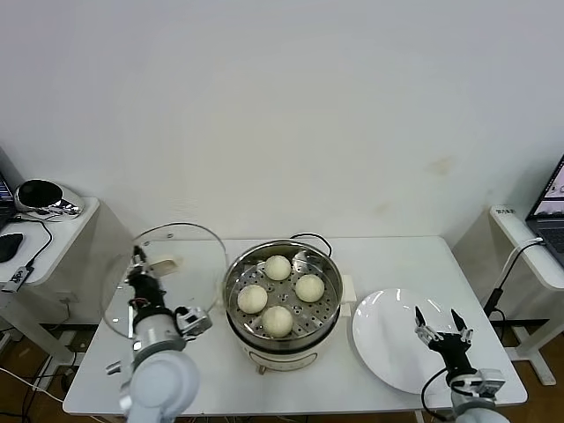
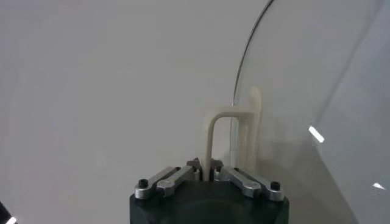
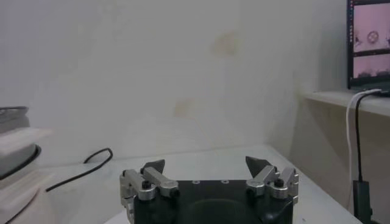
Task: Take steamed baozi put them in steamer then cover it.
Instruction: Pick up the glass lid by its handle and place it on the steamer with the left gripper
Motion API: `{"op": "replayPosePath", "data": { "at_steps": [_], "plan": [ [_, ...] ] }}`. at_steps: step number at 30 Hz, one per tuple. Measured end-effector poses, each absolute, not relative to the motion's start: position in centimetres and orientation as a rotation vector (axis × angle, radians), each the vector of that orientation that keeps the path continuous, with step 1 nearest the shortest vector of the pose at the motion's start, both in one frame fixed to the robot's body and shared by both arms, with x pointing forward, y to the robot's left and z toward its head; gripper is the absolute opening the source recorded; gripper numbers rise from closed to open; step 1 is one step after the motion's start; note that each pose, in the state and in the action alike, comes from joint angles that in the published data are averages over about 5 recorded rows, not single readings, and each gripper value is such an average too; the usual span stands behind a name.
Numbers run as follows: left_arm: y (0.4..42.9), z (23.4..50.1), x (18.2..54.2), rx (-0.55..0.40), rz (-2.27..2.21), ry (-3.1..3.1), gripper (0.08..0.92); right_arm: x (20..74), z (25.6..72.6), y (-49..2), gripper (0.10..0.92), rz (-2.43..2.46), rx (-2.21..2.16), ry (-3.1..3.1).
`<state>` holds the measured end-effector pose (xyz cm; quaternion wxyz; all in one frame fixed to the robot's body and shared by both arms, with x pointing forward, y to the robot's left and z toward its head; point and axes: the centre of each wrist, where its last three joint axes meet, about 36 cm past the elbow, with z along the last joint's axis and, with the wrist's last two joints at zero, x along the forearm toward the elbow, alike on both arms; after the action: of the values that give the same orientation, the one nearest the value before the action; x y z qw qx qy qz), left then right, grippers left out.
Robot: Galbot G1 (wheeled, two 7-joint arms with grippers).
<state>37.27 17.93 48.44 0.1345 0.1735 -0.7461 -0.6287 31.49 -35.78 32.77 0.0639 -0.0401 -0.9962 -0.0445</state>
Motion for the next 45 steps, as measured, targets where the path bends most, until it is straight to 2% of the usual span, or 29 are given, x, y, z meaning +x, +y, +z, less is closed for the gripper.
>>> {"op": "replayPosePath", "data": {
  "at_steps": [9, 17, 23, 32, 45],
  "plan": [
    [12.4, 47.8, 39.1, 0.344, -1.855, -2.247, 0.150, 31.2, 32.5, -35.7, 0.823, -0.124, -0.155, -3.003],
    [7.0, 47.9, 39.6, 0.179, -1.894, -2.357, 0.150, 31.4, 32.3, -35.7, 0.823, -0.117, -0.162, -2.999],
    [3.8, 47.3, 39.7, 0.089, -1.923, -2.399, 0.150, 31.6, 32.3, -35.7, 0.823, -0.119, -0.164, -2.999],
    [1.6, 46.2, 39.8, 0.048, -1.995, -2.349, 0.150, 31.7, 32.2, -35.8, 0.823, -0.116, -0.167, -2.998],
    [1.4, 45.3, 39.5, 0.033, -2.064, -2.261, 0.150, 31.8, 32.1, -35.8, 0.823, -0.113, -0.168, -2.995]
  ]
}}
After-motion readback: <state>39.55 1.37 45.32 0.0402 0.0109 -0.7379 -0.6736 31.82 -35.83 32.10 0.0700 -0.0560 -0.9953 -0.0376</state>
